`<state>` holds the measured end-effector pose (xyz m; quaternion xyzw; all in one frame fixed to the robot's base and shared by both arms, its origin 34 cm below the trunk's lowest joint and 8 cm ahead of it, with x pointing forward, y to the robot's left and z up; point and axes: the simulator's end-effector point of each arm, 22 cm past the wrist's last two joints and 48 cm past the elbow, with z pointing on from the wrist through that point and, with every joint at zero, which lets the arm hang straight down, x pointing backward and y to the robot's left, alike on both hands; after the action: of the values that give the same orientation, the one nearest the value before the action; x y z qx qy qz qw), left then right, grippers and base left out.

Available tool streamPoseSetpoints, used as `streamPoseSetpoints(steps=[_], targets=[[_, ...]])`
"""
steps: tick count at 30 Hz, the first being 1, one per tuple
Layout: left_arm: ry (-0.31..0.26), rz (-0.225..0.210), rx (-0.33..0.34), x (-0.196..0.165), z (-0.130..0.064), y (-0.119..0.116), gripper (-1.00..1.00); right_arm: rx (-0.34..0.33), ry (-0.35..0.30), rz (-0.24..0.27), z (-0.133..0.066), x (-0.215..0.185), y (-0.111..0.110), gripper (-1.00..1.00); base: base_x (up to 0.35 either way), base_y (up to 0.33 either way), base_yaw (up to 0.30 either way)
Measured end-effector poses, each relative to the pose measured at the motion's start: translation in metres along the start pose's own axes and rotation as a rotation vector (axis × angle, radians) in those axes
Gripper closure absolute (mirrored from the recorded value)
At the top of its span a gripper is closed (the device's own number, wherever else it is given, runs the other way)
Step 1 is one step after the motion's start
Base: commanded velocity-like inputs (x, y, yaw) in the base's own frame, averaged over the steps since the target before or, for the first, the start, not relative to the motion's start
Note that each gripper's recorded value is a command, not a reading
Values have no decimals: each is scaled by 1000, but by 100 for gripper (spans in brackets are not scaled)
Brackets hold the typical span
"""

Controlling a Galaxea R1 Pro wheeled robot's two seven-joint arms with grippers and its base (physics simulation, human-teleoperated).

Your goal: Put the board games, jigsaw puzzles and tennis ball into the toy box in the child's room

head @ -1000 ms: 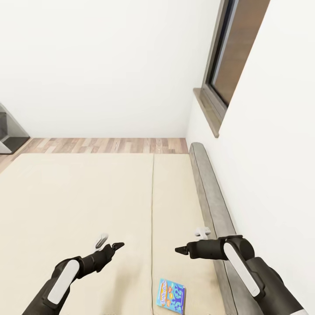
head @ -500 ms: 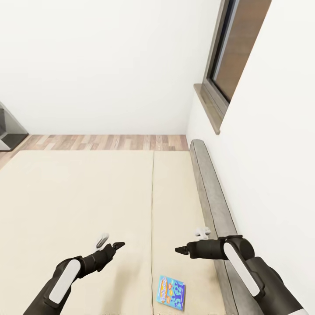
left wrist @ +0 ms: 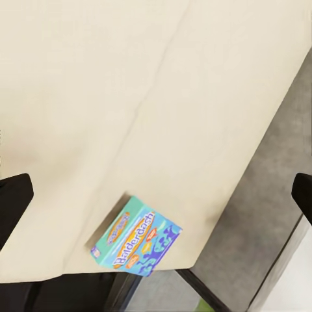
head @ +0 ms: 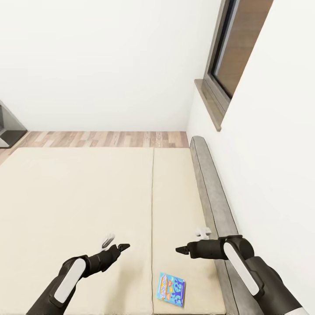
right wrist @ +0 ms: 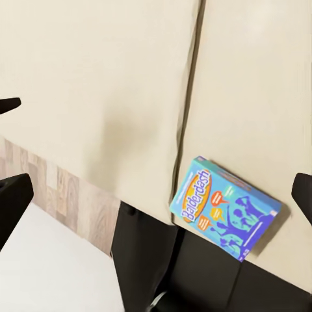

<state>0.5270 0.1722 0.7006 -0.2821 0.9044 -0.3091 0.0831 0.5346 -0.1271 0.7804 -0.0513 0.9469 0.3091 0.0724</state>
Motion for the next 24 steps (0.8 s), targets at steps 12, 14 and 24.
streamPoseSetpoints(steps=[12, 14, 24], targets=[[20, 1, 18, 6, 6, -2, -100, 11, 32, 30, 10, 10, -13, -100, 0, 0, 0], [21, 1, 31, 7, 7, -4, -100, 12, 37, 35, 12, 12, -15, -100, 0, 0, 0], [-16, 38, 160, 1, 6, -25, -100, 28, 31, 54, 22, 12, -30, -100, 0, 0, 0]])
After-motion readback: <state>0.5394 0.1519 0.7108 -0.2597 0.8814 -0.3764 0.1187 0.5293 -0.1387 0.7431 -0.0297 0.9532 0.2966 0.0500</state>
